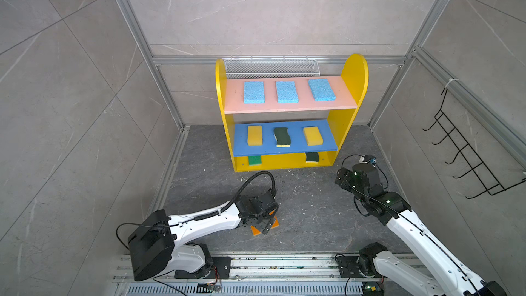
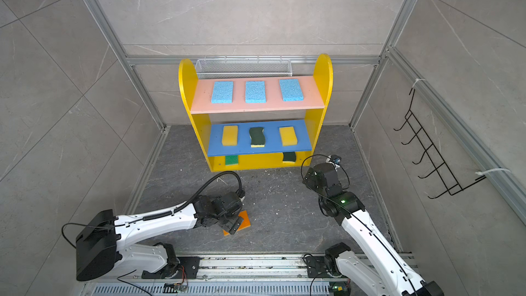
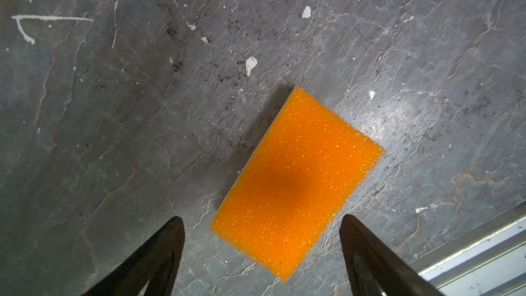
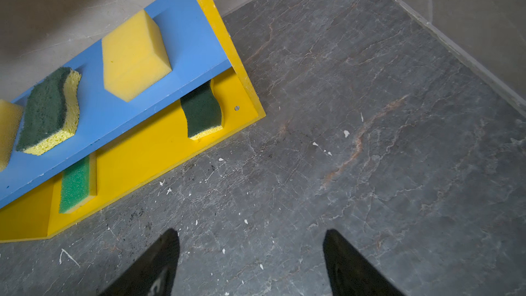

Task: Place and organize the cleaning sponges onto the shelf
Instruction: 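Move the open left gripper over the orange sponge while the right gripper holds back, then close the left gripper on the orange sponge's short end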

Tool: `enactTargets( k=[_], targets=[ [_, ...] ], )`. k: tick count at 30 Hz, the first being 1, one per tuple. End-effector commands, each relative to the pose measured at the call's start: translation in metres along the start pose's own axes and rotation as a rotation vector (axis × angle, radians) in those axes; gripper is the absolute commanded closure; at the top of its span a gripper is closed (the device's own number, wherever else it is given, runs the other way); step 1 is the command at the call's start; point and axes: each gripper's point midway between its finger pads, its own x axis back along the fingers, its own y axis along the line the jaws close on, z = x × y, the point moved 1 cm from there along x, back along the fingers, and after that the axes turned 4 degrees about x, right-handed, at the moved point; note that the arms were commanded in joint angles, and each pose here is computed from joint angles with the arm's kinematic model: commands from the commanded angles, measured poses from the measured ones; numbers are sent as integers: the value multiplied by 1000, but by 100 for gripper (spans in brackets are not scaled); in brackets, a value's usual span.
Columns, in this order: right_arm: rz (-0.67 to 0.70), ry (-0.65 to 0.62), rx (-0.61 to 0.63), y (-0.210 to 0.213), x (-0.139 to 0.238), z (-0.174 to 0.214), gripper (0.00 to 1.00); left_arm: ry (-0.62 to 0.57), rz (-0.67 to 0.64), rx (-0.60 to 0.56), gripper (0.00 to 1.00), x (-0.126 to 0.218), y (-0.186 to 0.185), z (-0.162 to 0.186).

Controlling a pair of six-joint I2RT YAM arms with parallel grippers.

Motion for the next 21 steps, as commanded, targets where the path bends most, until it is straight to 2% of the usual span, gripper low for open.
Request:
enactTargets(
  k=[1, 3, 10, 17, 21],
  targets=[
    [-19, 32, 19, -1, 3, 5, 18, 5, 46, -92, 11, -3, -20, -11],
    [-28, 43, 20, 0, 2, 7, 18, 19, 50, -143, 11, -5, -32, -10],
    [-53, 54, 5, -1, 1, 12, 17, 65, 68, -208, 9, -10, -42, -8],
    [-68, 67, -8, -4, 1, 18, 17, 123, -2, -326, 8, -21, -36, -13],
    [-81, 68, -8, -5, 3, 17, 17, 167, 14, -320, 8, -26, -32, -14]
  ],
)
